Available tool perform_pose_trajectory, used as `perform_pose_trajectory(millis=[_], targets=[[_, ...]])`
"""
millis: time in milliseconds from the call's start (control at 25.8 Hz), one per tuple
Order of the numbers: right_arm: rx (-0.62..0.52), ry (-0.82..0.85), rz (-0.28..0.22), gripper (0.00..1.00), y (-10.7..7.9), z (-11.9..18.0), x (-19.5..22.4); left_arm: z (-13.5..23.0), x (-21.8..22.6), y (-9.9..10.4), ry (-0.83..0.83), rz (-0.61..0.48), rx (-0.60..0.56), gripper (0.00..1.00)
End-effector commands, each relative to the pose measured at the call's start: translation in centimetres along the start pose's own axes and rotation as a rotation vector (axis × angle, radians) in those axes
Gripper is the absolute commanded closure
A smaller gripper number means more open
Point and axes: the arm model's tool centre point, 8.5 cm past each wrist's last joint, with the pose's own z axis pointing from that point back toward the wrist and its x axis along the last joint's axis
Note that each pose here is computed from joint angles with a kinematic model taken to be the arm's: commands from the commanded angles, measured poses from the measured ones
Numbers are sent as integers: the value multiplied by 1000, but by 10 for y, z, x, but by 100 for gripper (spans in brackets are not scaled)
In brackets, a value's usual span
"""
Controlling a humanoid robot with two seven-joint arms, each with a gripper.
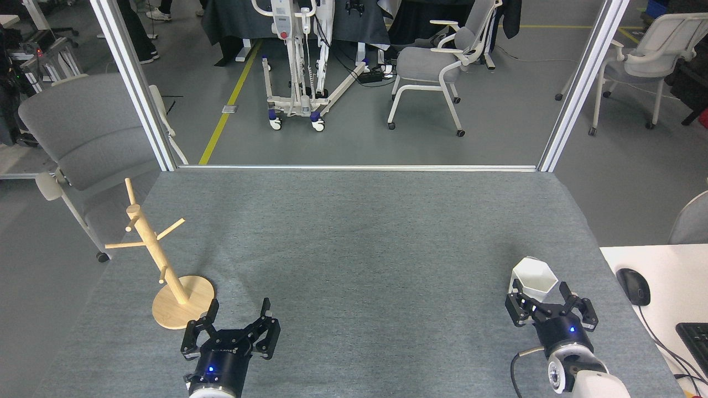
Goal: Hang cup on storage rack
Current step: 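Close the right gripper on the white cup and grip it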
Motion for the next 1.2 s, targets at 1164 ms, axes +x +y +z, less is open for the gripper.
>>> perform_pose_trajectory(millis=[1164], targets=[[2,-46,27,0,-1,-7,0,0,1,-5,0,2,-15,1]])
